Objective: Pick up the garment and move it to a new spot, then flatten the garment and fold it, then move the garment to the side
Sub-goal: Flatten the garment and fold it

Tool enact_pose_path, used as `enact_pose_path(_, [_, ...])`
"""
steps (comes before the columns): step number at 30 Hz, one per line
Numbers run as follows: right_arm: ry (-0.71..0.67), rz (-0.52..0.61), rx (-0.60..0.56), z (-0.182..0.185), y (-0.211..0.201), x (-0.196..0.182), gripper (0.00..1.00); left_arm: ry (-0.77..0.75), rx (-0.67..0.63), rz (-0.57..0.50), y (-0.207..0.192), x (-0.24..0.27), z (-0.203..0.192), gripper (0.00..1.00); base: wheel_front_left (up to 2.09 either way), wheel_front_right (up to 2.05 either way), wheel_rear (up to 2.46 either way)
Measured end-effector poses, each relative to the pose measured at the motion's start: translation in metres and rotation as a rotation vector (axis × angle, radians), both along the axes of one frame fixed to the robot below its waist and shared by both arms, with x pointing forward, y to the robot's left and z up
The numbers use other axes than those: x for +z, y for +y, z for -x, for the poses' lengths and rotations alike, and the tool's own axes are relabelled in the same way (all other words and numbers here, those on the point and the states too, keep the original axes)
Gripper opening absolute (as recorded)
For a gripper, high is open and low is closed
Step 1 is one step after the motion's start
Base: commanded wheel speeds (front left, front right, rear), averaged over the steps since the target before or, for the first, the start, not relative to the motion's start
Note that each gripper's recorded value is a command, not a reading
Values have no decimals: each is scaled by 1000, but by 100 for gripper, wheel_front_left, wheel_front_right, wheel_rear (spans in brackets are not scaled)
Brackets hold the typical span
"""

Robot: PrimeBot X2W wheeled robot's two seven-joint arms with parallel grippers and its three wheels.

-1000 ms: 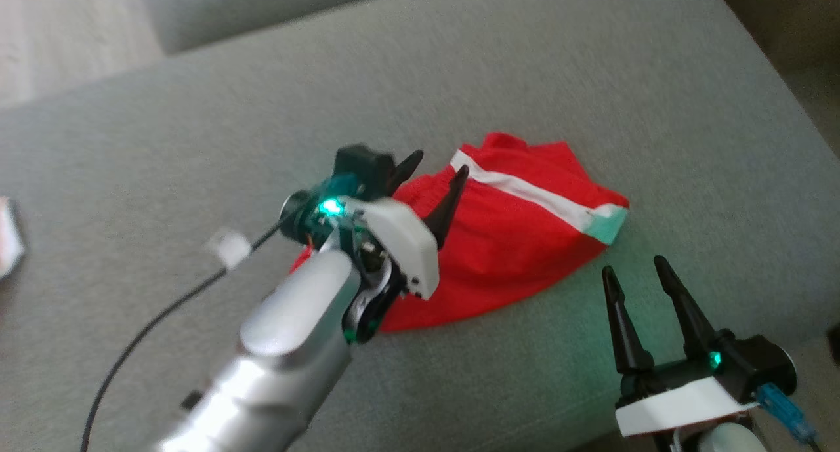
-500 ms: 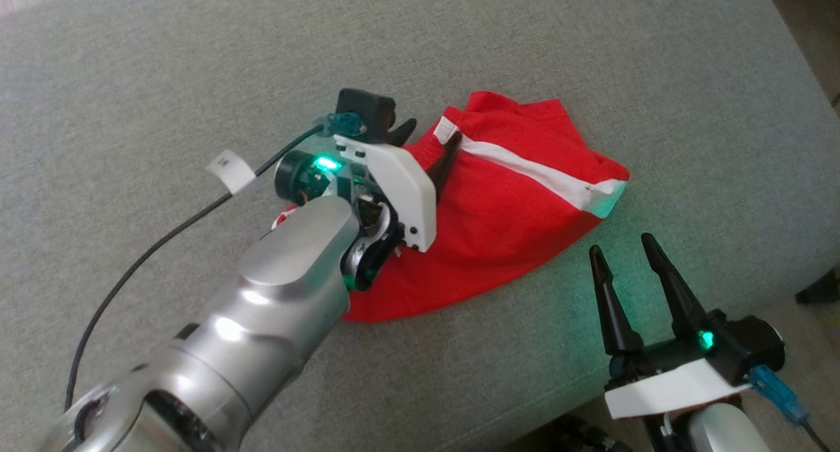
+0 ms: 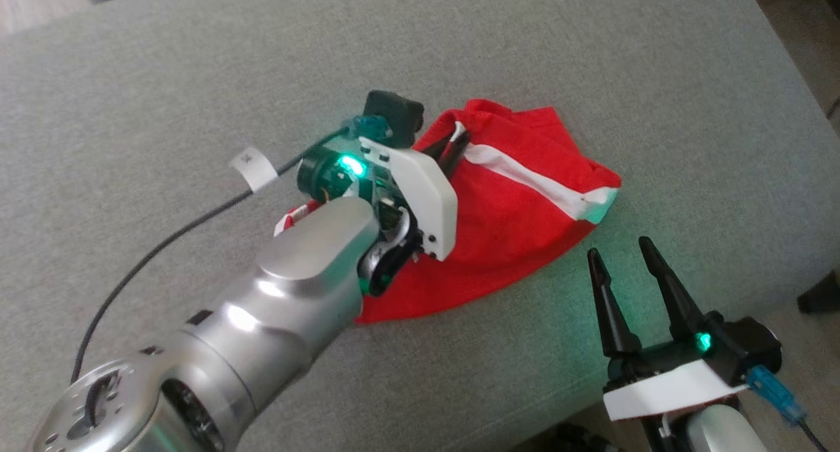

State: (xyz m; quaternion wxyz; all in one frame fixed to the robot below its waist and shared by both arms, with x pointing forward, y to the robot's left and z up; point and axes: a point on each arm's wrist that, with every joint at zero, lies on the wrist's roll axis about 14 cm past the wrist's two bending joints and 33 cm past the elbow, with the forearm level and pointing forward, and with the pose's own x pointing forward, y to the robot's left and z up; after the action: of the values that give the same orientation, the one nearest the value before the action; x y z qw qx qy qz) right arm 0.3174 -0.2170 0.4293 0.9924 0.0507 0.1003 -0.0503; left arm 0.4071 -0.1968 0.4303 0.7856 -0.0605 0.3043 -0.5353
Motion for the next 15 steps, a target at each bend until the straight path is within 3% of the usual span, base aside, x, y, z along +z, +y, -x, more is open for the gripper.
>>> enact_pose_path(9, [-57,1,34,-6,6,13,100,-202,53,212,2,67,5,0,0,0,0])
enact_pose_path(15, [-51,-10,92,0,21,10,100,-170,204,235,53,58,18,0,0,0,0])
